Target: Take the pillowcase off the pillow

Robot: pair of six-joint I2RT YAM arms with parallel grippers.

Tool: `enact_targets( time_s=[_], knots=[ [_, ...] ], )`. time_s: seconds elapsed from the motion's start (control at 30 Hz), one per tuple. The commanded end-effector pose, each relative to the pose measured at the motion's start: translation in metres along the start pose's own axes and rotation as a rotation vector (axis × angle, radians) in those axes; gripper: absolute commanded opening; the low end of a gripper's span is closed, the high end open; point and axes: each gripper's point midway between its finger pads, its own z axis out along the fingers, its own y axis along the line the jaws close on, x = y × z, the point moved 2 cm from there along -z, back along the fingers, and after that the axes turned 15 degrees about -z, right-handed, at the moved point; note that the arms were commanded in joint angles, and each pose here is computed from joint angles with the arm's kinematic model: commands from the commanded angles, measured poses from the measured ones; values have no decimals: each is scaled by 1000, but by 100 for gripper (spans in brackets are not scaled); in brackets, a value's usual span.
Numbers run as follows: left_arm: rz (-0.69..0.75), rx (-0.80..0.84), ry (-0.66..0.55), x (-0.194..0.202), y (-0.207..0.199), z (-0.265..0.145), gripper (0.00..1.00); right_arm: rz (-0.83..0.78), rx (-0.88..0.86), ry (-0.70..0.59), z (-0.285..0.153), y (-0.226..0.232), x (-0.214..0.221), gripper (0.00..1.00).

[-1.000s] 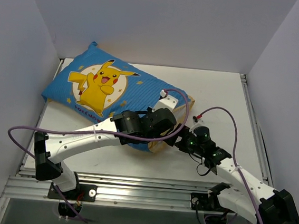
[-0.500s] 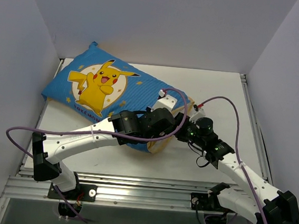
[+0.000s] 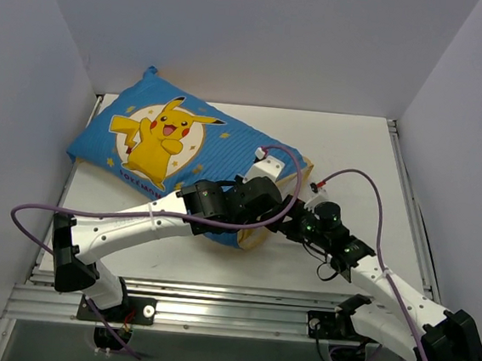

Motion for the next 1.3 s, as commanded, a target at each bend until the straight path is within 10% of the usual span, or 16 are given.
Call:
enact_targets(
  time_s=[0.0,0.77,0.87,1.03,1.27],
  knots=[
    [-98,23,-88,-22,-2,-7,2,-10,-50,-49,-5,7,-3,81],
    [-159,59,-62,-7,-6,0,2,26,-265,-5,41,46,21,97],
    [-165,54,-56,-3,-2,0,2,43,-253,9,50,39,30,72],
    [-184,-34,-50,7,34,-1,2,42,-263,-2,49,41,26,5],
    [-194,-194,-12,41,109,-5,2,-4,-114,-91,14,29,-32,0]
  ],
)
